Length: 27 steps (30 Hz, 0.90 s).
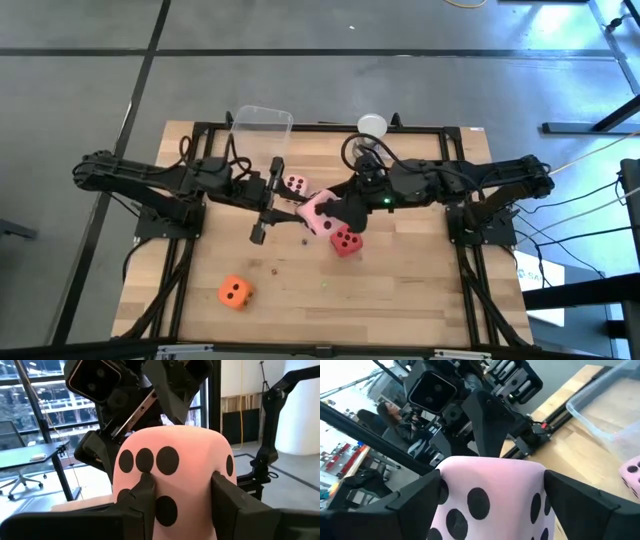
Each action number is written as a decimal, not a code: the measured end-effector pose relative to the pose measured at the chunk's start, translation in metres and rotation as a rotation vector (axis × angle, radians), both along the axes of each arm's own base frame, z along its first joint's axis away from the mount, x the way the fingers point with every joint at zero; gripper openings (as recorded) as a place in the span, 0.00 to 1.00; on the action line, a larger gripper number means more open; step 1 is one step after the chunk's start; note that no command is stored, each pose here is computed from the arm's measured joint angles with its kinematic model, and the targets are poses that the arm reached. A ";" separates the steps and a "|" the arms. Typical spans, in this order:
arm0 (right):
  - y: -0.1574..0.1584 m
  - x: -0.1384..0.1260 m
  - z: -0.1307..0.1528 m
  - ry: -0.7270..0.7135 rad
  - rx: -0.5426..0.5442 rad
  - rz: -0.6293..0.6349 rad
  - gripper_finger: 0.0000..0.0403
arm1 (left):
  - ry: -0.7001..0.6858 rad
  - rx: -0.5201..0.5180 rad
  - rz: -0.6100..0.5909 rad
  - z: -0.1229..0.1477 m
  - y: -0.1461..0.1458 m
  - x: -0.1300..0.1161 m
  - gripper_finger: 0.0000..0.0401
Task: Pick & Place Dice
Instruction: Put the large pink dice into the transparent bin
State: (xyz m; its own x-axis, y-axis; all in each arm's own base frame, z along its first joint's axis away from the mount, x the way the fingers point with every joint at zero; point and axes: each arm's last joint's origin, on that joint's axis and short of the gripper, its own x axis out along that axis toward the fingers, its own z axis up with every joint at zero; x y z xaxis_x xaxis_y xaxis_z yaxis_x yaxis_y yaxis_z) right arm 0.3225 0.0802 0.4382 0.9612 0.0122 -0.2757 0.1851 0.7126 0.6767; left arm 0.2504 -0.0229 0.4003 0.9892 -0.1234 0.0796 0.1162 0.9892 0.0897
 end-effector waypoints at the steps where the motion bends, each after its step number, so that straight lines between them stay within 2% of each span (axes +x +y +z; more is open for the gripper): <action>1: 0.000 0.000 0.000 0.004 0.002 -0.001 0.85 | 0.002 0.002 0.001 0.000 0.000 0.000 0.29; 7: 0.000 -0.005 0.003 -0.011 -0.041 -0.063 0.80 | 0.006 0.003 0.025 0.000 0.001 -0.001 0.24; 18: -0.003 -0.016 0.012 -0.030 -0.042 -0.070 0.77 | 0.023 -0.022 0.050 0.003 0.003 -0.011 0.11; 22: -0.006 -0.024 0.018 -0.038 -0.055 -0.090 0.76 | 0.079 -0.020 0.137 0.000 0.006 -0.018 0.08; 27: -0.009 -0.043 0.030 -0.065 -0.081 -0.127 0.75 | 0.131 -0.028 0.301 0.000 0.014 -0.031 0.02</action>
